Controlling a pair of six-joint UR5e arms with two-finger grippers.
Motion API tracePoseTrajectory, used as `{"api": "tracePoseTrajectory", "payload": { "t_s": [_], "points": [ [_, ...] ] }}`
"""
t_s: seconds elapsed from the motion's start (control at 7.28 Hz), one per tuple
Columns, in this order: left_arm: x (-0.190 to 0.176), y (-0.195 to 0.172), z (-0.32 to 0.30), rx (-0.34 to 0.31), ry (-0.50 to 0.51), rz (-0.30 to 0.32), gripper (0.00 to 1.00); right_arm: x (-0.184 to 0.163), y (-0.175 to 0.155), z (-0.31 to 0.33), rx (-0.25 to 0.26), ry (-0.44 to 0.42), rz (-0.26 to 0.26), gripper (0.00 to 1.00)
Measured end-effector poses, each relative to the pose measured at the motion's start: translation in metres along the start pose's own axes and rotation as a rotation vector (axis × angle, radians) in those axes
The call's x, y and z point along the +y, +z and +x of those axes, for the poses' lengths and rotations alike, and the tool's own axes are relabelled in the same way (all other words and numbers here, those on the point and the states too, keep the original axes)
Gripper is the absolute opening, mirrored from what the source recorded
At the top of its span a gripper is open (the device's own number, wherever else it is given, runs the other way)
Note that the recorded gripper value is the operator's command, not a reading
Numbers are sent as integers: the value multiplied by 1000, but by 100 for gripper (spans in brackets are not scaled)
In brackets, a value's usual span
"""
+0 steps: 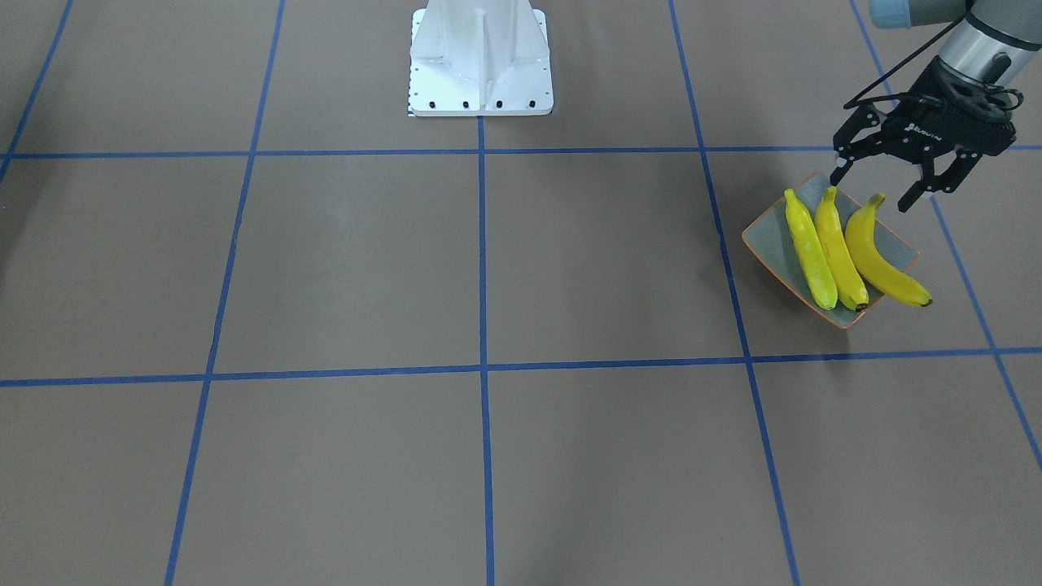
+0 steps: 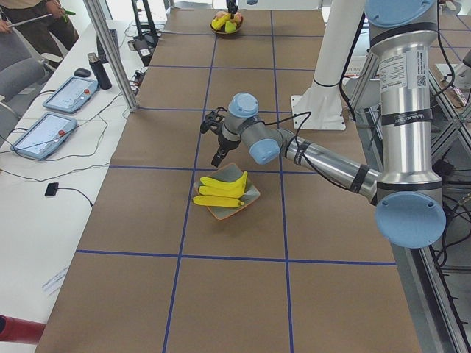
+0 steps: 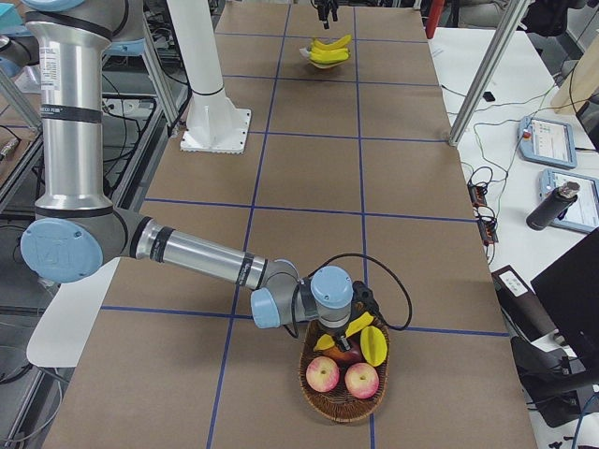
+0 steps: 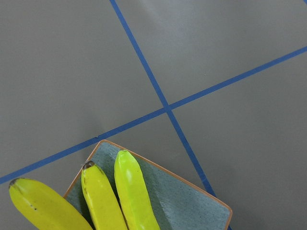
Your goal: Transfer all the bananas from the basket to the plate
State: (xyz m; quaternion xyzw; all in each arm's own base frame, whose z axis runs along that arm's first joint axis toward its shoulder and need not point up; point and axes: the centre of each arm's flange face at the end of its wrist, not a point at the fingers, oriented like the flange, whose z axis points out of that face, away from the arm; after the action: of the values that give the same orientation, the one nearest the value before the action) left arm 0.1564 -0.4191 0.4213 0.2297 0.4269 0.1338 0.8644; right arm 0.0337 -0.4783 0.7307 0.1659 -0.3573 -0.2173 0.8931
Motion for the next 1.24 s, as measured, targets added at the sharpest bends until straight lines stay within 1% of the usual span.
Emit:
{"api": "tracePoseTrajectory", "payload": {
  "t_s": [0.27, 0.41, 0.69, 0.82, 0.96, 1.1, 1.24],
  "points": [
    [0, -1, 1, 2, -1, 0, 100, -19, -36, 5, -24, 21, 68, 0],
    [0, -1, 1, 4, -3, 3, 100, -40, -58, 5, -28, 29, 90, 0],
    [-7, -9, 12, 21, -28, 28, 100, -103, -106, -13, -24, 26, 119, 0],
    [-19, -13, 25, 42, -54, 53, 100, -135, -130, -27, -20, 11, 139, 0],
    [-43, -19, 45, 79, -93, 89, 100, -165, -149, -51, -23, -10, 167, 0],
    [-69, -25, 71, 136, -138, 119, 100, -189, -161, -85, -35, -21, 191, 0],
    [-94, -32, 101, 203, -191, 134, 100, -209, -169, -125, -57, -8, 211, 0]
  ]
}}
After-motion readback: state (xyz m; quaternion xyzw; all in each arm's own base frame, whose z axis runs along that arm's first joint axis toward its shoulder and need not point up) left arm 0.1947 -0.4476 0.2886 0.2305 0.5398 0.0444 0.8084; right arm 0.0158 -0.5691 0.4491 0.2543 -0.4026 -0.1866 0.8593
